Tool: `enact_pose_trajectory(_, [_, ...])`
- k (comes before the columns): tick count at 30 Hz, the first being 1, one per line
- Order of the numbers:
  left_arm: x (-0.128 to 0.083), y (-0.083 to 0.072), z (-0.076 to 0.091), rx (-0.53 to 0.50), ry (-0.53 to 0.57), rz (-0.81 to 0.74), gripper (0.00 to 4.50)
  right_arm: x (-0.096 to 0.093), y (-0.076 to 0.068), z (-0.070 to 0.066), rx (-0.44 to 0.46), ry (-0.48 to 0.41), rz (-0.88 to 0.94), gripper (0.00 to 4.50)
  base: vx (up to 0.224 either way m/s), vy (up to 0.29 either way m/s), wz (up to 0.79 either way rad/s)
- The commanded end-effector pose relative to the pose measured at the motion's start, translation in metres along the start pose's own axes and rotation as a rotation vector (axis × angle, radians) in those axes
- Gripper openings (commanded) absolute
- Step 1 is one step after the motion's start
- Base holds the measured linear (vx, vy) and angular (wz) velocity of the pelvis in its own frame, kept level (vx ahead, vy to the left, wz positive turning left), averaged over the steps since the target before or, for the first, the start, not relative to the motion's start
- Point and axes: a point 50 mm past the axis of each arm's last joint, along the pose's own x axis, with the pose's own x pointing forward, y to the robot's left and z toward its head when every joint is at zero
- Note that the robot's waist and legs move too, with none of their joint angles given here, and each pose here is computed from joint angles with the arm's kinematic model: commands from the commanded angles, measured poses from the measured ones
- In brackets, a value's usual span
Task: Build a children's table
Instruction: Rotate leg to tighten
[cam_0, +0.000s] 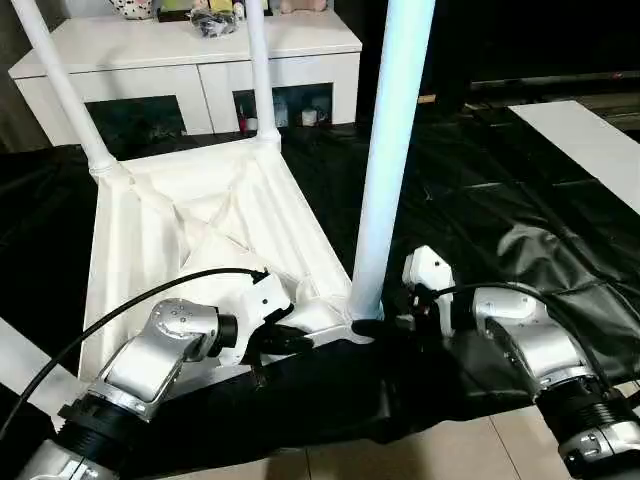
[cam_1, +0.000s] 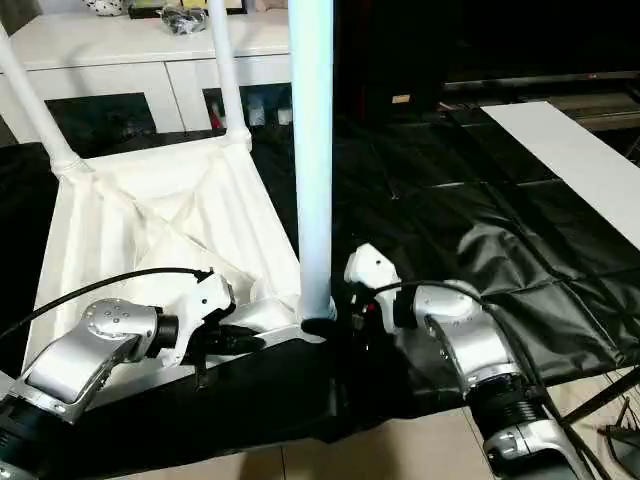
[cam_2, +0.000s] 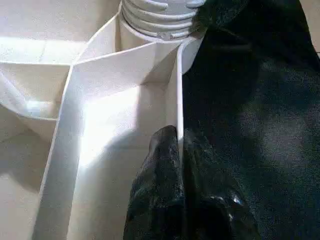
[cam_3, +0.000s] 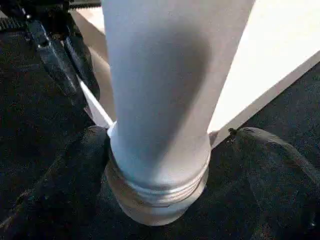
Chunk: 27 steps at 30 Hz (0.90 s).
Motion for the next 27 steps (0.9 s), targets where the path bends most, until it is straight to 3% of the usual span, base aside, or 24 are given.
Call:
enact_pose_trajectory(1, [0.007, -0.007, -0.005, -0.015, 0.010, -0.072, 0.00, 0.002, -0.003, 0.007, -0.037, -0.005, 0.012, 3.92, 0.000, 0.000, 0.00])
enact_pose_trajectory(8, [0.006, -0.005, -0.006, -0.015, 0.014, -0.070, 0.00, 0.005, -0.005, 0.007, -0.039, -0.008, 0.021, 3.42, 0.000, 0.000, 0.00])
enact_pose_trajectory(15, [0.006, -0.004, -0.010, -0.028, 0.026, -0.063, 0.00, 0.011, -0.004, -0.002, -0.007, -0.013, -0.009, 2.83, 0.000, 0.000, 0.00])
enact_pose_trajectory(20, [0.020, 0.013, -0.005, -0.078, -0.011, 0.158, 0.00, 0.023, -0.007, -0.016, 0.116, -0.024, -0.254, 2.69, 0.000, 0.000, 0.00])
enact_pose_trajectory(27, [0.041, 0.034, 0.012, -0.182, -0.082, 0.421, 0.00, 0.053, 0.002, -0.016, 0.286, -0.074, -0.520, 2.68, -0.007, 0.000, 0.00])
